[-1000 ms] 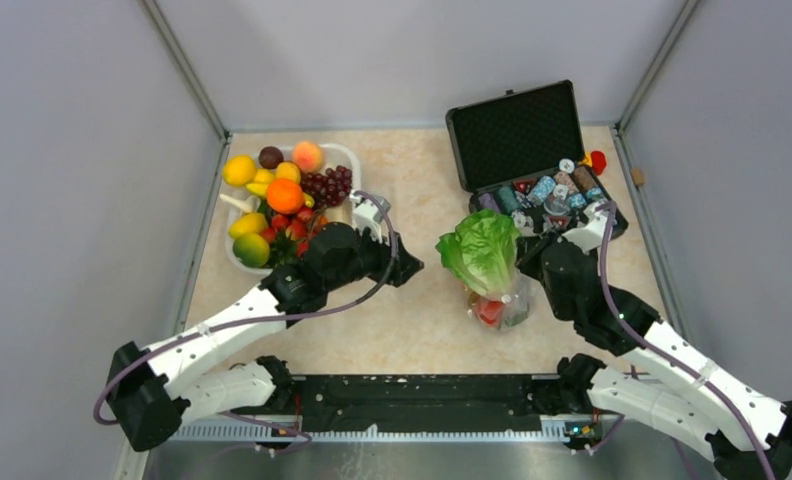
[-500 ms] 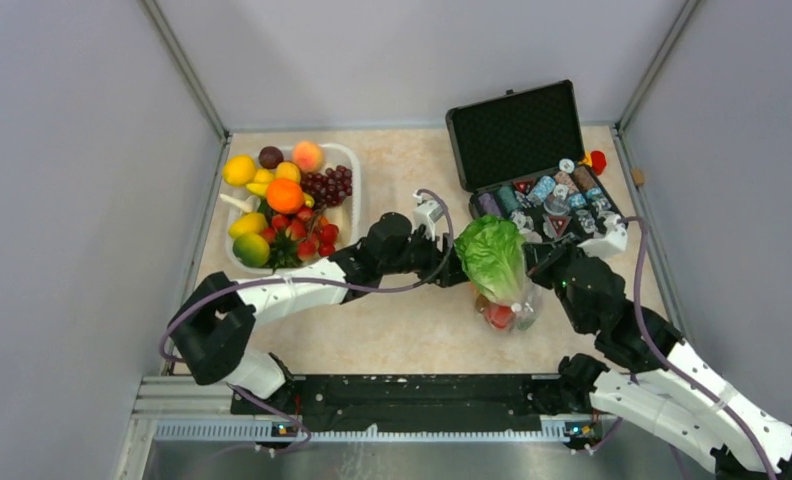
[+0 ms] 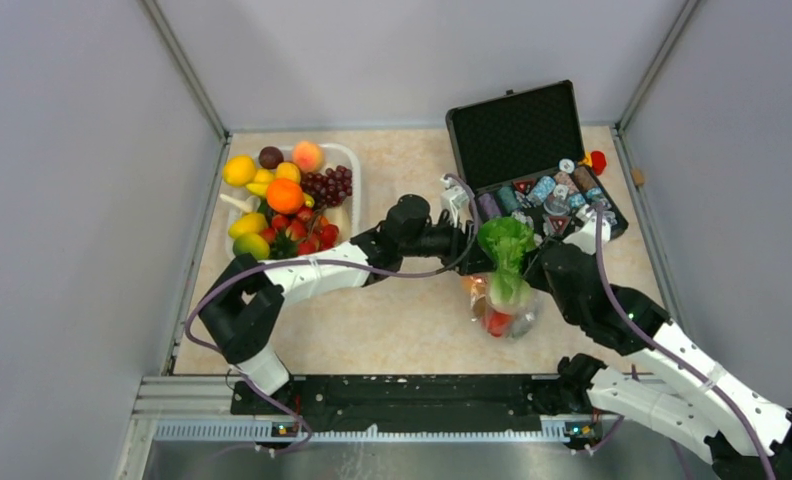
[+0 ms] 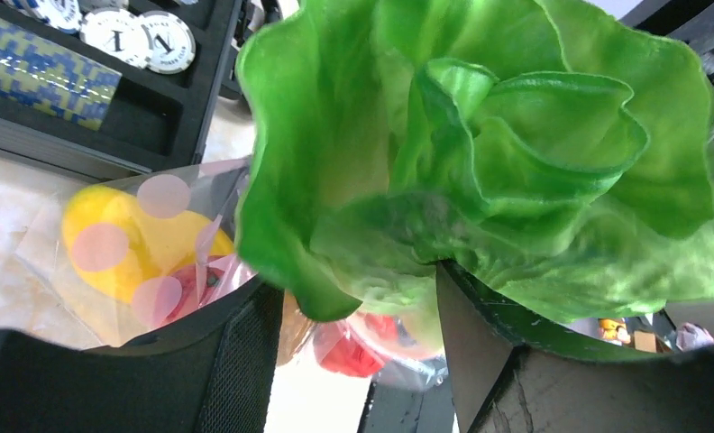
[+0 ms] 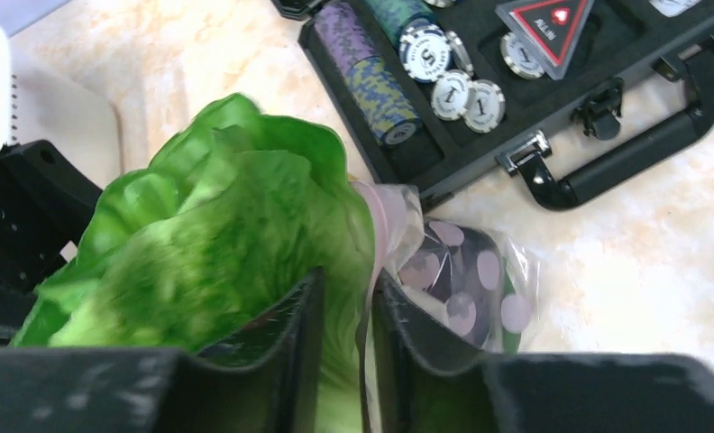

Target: Place the food in the zip-top bag and seal the zipper

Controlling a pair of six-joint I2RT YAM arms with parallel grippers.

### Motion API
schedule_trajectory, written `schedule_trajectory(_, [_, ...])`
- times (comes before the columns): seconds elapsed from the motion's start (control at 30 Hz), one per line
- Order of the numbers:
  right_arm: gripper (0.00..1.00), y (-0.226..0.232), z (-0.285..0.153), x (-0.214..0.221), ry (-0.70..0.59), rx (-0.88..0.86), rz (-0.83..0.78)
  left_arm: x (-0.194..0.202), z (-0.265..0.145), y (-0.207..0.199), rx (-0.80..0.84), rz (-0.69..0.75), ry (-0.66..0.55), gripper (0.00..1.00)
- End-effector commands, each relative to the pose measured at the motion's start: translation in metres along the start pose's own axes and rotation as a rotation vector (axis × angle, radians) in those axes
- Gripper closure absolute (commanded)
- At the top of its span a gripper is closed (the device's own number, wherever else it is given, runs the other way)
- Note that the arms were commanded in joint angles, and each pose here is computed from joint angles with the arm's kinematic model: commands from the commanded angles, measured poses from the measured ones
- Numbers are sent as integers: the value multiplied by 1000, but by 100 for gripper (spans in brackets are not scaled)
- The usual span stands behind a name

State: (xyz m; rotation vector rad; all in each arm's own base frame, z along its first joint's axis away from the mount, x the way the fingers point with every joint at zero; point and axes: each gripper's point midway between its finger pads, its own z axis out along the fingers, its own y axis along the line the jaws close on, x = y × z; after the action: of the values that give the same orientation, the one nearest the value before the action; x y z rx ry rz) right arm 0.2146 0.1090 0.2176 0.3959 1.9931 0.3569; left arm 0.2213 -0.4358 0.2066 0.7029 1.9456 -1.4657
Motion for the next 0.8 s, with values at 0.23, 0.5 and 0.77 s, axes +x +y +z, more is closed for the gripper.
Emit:
schedule_trajectory(0.23, [47, 3, -20, -10, 34, -28, 19, 8, 15, -43, 152, 65, 22, 37])
schedule_trajectory(0.5, [28, 17, -37, -18, 19, -172, 33, 0, 28, -31, 92, 50, 5, 36])
schedule_trajectory(0.77, [19, 22, -43, 1, 103, -254, -131, -9, 37, -28, 86, 41, -15, 36])
